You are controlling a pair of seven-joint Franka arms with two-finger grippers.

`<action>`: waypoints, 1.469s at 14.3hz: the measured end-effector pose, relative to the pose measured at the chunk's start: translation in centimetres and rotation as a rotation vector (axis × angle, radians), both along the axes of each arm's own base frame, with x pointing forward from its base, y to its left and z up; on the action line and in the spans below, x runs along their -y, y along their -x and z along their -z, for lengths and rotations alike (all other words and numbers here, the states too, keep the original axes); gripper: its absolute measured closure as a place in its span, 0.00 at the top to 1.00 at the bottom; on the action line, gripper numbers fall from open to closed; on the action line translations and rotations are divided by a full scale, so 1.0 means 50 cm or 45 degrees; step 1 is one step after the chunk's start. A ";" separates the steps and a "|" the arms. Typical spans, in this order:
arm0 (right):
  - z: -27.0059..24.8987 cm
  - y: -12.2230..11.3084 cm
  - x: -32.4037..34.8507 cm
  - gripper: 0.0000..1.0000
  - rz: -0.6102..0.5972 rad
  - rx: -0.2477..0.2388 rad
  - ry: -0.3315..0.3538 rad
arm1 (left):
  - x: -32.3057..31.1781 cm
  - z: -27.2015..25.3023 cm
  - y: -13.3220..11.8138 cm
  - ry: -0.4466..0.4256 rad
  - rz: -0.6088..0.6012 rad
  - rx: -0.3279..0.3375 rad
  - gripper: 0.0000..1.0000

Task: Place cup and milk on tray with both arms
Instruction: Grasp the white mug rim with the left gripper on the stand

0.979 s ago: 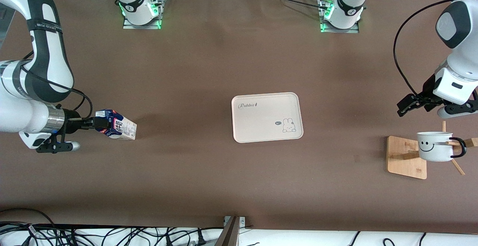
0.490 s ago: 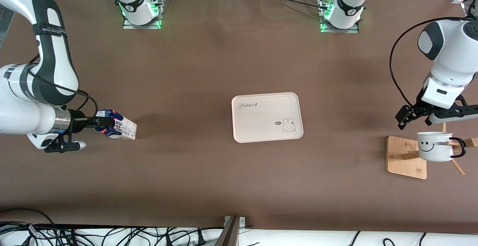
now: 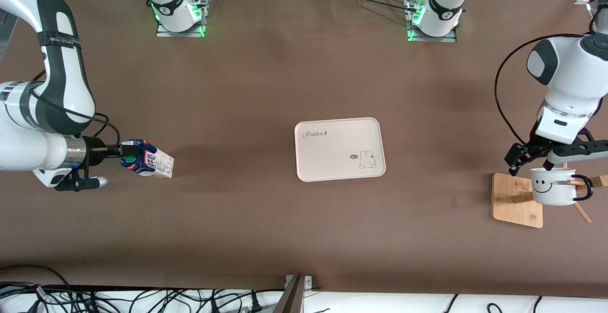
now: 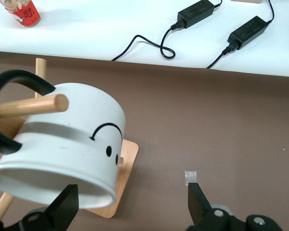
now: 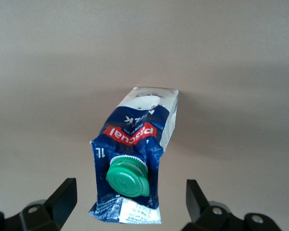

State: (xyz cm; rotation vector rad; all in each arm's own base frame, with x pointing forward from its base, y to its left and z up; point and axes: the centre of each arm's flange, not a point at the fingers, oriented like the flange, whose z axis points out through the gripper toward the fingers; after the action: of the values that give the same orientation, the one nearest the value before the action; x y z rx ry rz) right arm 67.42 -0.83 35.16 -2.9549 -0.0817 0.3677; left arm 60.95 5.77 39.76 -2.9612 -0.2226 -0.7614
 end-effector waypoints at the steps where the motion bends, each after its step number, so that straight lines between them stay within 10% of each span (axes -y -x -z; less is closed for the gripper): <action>1: 0.004 0.000 0.000 1.00 -0.001 -0.005 0.001 | 0.002 0.002 -0.007 -0.001 0.003 0.004 1.00; 3: 0.011 0.000 0.001 1.00 -0.001 -0.013 0.002 | 0.005 0.003 -0.019 -0.003 0.008 0.009 1.00; 11: 0.043 0.000 0.002 1.00 0.016 -0.045 0.006 | -0.019 0.015 -0.028 -0.015 -0.011 0.001 0.37; 17: 0.046 0.000 0.002 1.00 0.020 -0.048 0.007 | -0.021 0.013 -0.028 -0.045 0.008 0.000 0.15; 21: 0.047 0.000 0.002 0.59 0.020 -0.048 0.007 | -0.029 0.007 -0.028 -0.048 0.000 0.008 0.09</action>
State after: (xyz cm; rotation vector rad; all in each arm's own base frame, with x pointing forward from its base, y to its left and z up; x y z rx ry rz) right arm 67.42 -0.95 32.83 -2.9510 -0.0529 0.4222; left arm 62.37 7.23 39.41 -2.9240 -0.2065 -0.7669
